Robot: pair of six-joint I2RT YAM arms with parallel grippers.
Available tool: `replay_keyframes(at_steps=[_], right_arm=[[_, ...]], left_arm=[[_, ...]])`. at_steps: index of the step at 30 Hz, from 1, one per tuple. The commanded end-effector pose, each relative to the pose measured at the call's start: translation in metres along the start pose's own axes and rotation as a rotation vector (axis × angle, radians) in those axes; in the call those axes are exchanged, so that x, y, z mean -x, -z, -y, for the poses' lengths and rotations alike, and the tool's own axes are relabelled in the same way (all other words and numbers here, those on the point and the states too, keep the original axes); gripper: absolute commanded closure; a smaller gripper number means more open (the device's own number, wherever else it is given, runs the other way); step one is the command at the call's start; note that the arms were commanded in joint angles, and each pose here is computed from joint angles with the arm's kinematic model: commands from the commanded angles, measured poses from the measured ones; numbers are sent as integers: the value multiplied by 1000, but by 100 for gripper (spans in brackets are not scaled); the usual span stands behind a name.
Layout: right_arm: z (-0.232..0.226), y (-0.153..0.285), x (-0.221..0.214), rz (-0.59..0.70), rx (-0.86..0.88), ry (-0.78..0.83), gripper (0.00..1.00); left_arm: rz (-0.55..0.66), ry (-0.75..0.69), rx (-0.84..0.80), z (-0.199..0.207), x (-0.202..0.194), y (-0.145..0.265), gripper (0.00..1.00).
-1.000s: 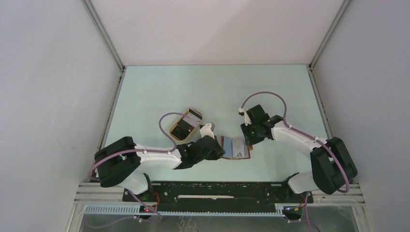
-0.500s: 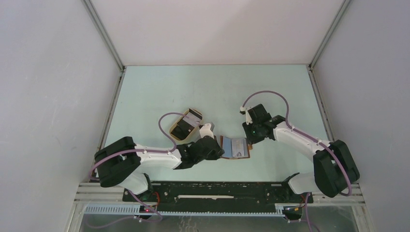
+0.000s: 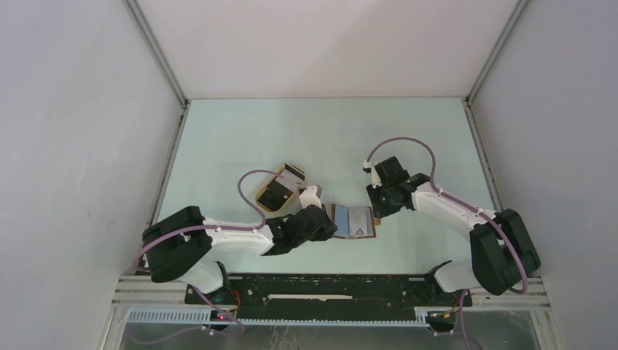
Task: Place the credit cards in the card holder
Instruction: Close the card holder at the center of the board.
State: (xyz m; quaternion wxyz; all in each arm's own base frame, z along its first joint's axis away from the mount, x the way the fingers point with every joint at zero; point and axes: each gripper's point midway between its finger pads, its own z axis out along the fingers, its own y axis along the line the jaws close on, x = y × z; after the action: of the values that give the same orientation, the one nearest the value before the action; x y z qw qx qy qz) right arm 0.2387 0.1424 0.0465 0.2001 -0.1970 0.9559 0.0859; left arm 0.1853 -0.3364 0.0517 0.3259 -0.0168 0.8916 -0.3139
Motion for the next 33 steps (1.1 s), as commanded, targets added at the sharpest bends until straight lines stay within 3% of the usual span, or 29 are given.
replay_keyframes(at_steps=[1,8,14,23,33], right_arm=[[3,1,8,14,-12,13,64],[3,1,8,10,-6,16,71],[1,4,9,18,25,15,93],[-9,15,23,58,162,11,98],[-15,12,25,24,225,16,99]], left_arm=[[88,39,-24,16,23,2,100],[105,49,-15,11,25,4,100],[120,52,-9,10,29,6,100],[86,15,-111,37,29,7,100],[-37,-61,-279,84,22,-11,72]])
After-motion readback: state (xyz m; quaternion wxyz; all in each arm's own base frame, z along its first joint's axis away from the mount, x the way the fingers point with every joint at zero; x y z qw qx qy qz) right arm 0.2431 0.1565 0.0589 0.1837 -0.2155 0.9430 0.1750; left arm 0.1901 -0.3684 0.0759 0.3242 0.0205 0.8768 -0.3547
